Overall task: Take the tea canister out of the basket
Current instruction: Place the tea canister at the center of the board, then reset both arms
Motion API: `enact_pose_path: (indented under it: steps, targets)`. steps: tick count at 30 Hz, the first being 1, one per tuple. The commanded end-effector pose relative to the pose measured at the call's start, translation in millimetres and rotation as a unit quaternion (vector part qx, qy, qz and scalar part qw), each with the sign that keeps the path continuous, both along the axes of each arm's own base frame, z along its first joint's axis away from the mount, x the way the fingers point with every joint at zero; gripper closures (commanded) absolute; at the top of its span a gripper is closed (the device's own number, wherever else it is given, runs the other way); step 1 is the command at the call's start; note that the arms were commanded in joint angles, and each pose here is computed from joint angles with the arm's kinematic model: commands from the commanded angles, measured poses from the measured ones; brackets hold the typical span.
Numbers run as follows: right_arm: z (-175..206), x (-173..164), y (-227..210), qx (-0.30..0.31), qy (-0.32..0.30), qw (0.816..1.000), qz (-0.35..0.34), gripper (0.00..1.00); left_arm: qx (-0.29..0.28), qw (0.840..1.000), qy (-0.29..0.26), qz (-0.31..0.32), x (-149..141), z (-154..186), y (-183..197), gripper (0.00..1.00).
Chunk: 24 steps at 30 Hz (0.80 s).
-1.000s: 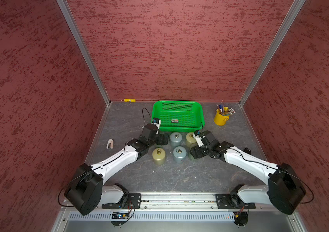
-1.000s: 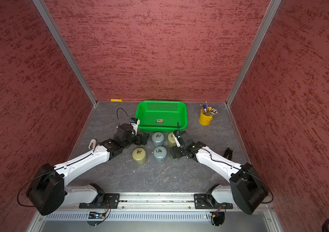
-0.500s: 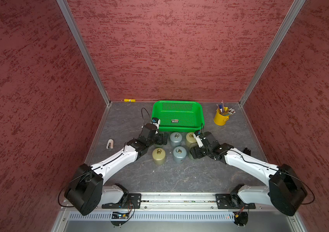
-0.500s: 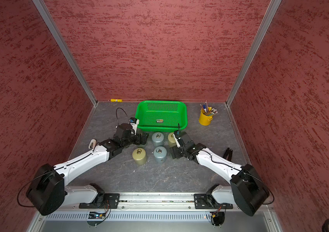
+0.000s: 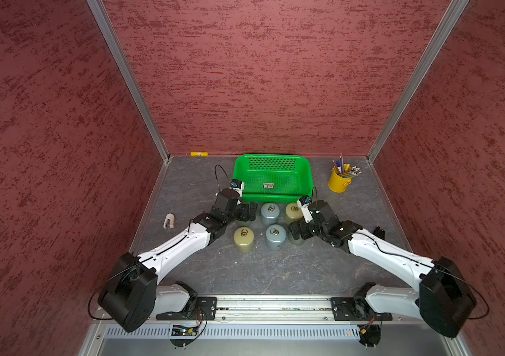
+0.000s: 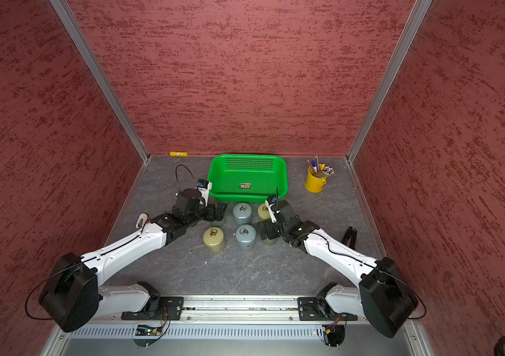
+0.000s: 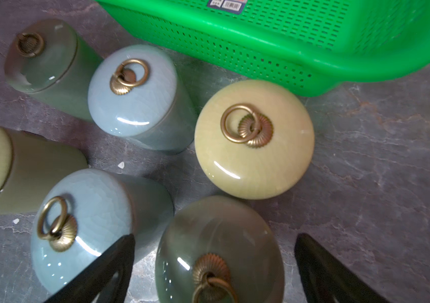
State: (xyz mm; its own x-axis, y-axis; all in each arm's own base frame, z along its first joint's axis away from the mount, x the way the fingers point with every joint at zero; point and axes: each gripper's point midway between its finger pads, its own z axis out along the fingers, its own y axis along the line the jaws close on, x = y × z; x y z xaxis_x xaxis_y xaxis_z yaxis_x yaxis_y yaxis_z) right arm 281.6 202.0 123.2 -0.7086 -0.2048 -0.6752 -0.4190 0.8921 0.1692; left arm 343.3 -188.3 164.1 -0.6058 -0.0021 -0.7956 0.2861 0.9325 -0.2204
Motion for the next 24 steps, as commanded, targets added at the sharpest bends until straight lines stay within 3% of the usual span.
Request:
enact_pose_path:
  steps: [1,7,12,17,20,24]
  targets:
    - [41,10,1,0.015,-0.054,0.998,-0.007,0.01,-0.003,1.000,-0.021,0.023,8,15,20,0.00]
    - [91,28,-21,-0.028,-0.110,0.992,-0.053,0.02,-0.029,0.992,-0.054,0.110,30,40,87,0.00]
    - [112,58,-58,-0.068,-0.148,0.978,-0.128,0.01,-0.033,0.976,-0.067,0.207,45,31,156,0.00]
    - [136,74,-107,-0.082,-0.195,0.951,-0.225,0.01,-0.013,0.958,-0.108,0.266,48,17,216,0.00]
    - [144,79,-132,-0.085,-0.226,0.932,-0.270,0.01,-0.031,0.954,-0.121,0.272,51,4,230,0.00]
    - [134,83,-170,-0.129,-0.239,0.905,-0.326,0.01,0.002,0.955,-0.123,0.270,53,-15,235,0.00]
